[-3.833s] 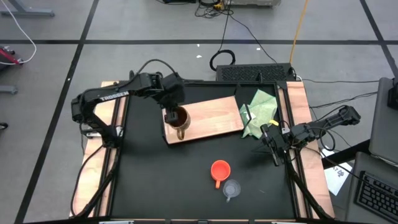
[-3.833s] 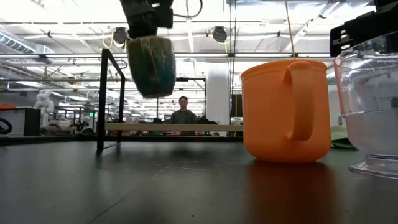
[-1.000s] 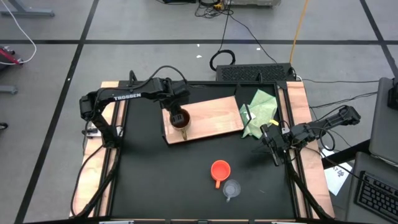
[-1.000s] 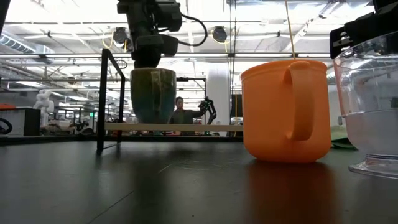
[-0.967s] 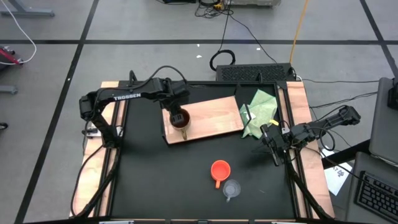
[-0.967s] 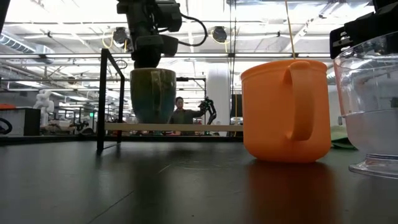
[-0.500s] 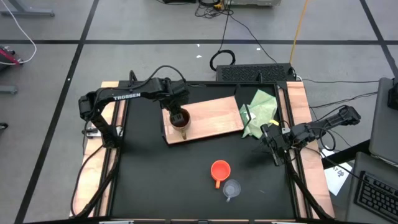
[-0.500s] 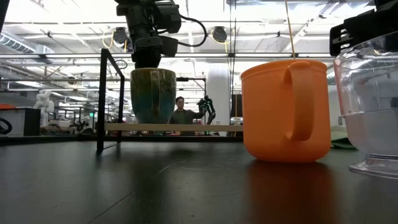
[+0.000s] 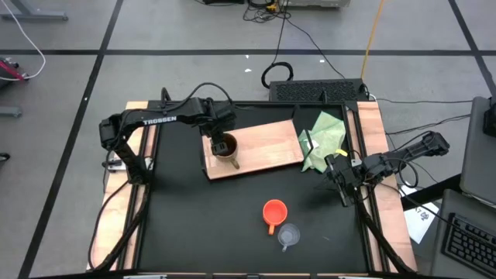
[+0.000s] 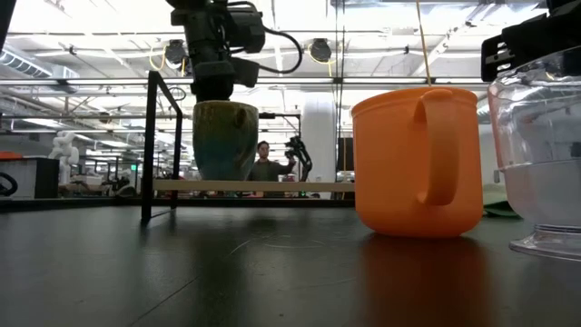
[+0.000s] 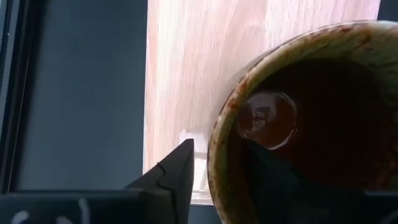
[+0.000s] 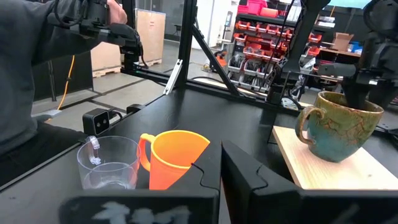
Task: Stack small to large cups/mugs on shelf
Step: Put the dark green mug on the shelf, then put the orange mug on the shelf
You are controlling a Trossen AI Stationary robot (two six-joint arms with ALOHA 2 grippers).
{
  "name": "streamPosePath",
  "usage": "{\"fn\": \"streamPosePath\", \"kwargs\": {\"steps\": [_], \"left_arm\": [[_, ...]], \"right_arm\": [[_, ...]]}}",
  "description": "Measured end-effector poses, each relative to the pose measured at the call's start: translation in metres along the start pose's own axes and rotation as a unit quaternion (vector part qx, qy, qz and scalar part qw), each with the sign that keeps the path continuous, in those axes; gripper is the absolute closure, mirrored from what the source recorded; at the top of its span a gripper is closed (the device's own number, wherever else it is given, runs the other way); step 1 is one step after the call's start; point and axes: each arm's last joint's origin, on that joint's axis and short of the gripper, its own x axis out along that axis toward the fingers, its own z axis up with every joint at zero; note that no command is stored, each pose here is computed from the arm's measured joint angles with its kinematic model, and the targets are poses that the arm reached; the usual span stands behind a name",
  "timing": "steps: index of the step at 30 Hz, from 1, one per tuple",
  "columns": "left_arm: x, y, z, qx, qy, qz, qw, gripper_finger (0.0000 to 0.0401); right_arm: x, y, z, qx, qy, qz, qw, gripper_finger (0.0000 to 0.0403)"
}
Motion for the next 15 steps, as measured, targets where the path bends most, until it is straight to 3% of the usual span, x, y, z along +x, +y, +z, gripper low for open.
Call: {"fn": "streamPosePath", "kwargs": {"steps": [8,15], "left_arm": [[-0.012,0.001,0.008,0.001,-0.023,0.002,1.000,0.0233],[-0.062,0.001,0.024,-0.003,-0.072,0.007,0.997,0.0209]], "right_arm": [[0.000,0.000,0.000,0.000,0.000,0.000,1.000,0.0403],[0.000,0.000,0.000,0.002,0.000,0.000,1.000,0.0403]]}}
